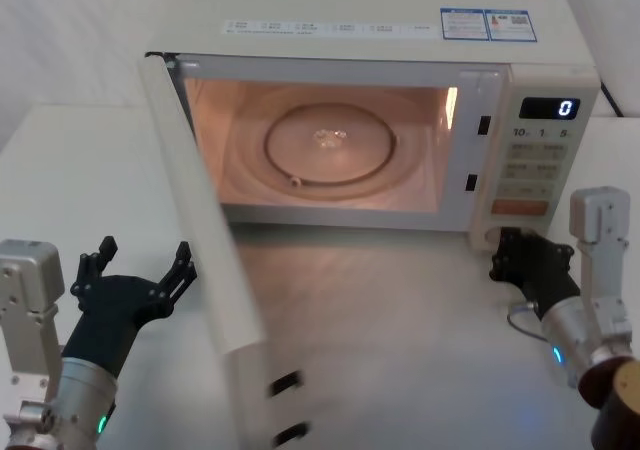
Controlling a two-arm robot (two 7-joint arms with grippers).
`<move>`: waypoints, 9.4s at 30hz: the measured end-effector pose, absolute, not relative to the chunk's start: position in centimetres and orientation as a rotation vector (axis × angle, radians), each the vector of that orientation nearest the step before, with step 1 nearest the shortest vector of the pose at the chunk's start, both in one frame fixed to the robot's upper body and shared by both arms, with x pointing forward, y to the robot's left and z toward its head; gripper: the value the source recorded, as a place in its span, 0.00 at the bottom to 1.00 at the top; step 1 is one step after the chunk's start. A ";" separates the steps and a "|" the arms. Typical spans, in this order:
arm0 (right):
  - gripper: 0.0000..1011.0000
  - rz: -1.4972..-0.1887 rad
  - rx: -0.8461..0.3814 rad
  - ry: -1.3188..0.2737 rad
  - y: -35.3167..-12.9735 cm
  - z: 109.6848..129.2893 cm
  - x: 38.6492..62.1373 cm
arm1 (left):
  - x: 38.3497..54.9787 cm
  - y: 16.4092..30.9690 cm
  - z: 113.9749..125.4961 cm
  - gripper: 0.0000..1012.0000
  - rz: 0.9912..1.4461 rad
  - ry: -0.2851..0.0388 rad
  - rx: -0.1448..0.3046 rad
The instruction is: Press the button to open the microwave door with one hand; close the microwave door with the other hand.
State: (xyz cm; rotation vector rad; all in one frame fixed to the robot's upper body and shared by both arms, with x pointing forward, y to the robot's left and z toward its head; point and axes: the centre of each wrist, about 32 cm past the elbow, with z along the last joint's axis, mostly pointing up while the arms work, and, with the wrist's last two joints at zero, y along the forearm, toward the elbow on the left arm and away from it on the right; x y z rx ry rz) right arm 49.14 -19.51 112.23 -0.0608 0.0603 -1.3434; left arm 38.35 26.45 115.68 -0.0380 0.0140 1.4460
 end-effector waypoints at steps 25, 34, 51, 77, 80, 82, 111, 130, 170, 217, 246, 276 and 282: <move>0.00 -1.137 -0.100 -0.003 -23.9 113.7 44.3 | 38.4 26.5 115.7 0.99 1.446 0.014 -0.038; 0.09 -1.041 -0.108 -0.004 -25.3 114.2 43.8 | 38.4 26.5 115.7 0.99 1.446 0.014 -0.038; 0.60 -0.983 -0.152 -0.070 -25.5 114.1 43.6 | 38.4 26.5 115.7 0.99 1.446 0.014 -0.038; 0.99 -0.989 -0.146 -0.065 -25.6 114.1 43.6 | 38.4 26.5 115.7 0.99 1.446 0.014 -0.038; 0.99 -0.989 -0.146 -0.065 -25.6 114.1 43.6 | 38.4 26.5 115.7 0.99 1.446 0.014 -0.038; 0.99 -0.989 -0.146 -0.065 -25.6 114.1 43.6 | 38.4 26.4 115.7 0.99 1.446 0.014 -0.038; 0.99 -0.989 -0.145 -0.064 -25.6 114.1 43.6 | 38.4 26.5 115.7 0.99 1.446 0.014 -0.038; 0.99 -0.989 -0.145 -0.064 -25.6 114.1 43.6 | 38.4 26.5 115.7 0.99 1.446 0.014 -0.038; 0.99 -0.989 -0.145 -0.064 -25.6 114.1 43.6 | 38.4 26.5 115.7 0.99 1.446 0.014 -0.038; 0.99 -0.989 -0.145 -0.064 -25.6 114.1 43.6 | 38.4 26.5 115.7 0.00 1.446 0.014 -0.038; 0.99 -0.989 -0.145 -0.064 -25.6 114.1 43.6 | 36.5 29.1 117.3 0.00 1.401 0.014 -0.086; 0.99 -0.989 -0.145 -0.064 -25.6 114.1 43.6 | 35.7 30.8 122.6 0.00 1.145 -0.095 -0.103; 0.99 -0.989 -0.145 -0.064 -25.6 114.1 43.6 | 36.8 29.2 122.4 0.00 1.105 -0.091 -0.111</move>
